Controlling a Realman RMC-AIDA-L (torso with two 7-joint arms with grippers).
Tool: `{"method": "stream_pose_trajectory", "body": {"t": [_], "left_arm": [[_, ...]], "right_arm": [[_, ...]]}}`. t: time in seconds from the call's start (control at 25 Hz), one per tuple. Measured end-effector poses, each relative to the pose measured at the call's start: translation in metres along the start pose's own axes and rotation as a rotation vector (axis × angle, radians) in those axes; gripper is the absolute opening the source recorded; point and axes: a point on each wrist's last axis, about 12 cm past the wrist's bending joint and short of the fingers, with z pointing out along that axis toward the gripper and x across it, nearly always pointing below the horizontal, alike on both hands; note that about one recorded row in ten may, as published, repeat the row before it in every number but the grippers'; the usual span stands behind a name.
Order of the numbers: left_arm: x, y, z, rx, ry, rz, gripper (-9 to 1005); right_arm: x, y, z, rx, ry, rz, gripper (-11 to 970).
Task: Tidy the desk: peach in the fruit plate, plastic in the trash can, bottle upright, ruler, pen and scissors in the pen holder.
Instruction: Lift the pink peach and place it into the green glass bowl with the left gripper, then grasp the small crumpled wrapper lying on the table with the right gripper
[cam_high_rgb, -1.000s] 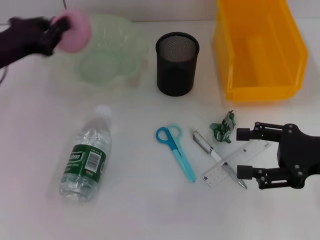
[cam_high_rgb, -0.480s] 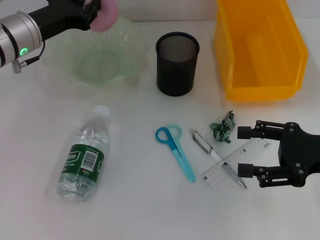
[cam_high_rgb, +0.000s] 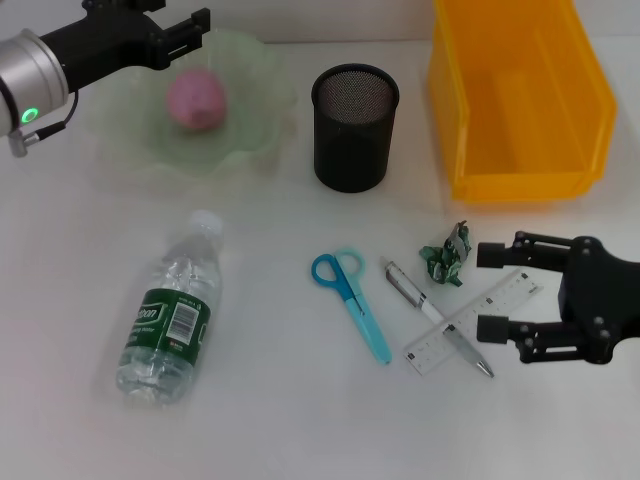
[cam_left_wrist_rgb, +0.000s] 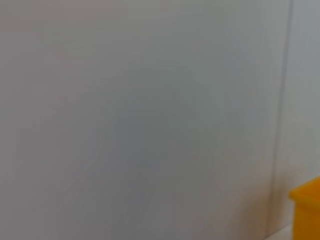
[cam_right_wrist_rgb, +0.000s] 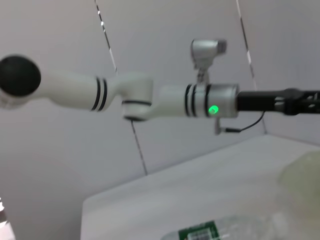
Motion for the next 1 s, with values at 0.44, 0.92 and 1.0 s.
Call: {"method": "stream_pose_trajectory", "body": {"t": [0.44,0.92,1.0], "left_arm": [[0.041,-0.042,-0.098,0.44,-0.09,-0.014,818],[0.084,-0.066,-0.148,0.488,-0.051,-0.074,831],[0.086,-0.068,-0.147,0.486,-0.041,-0.075,831]], "right_arm": [[-0.071,0.013,-0.066,0.216,-0.068,0.221,834],[-0.156,-0.003,-0.012,0.565,0.522,0.475,828],[-0.158,-0.011,0.005,0.628,0.621,0.474,826]]}}
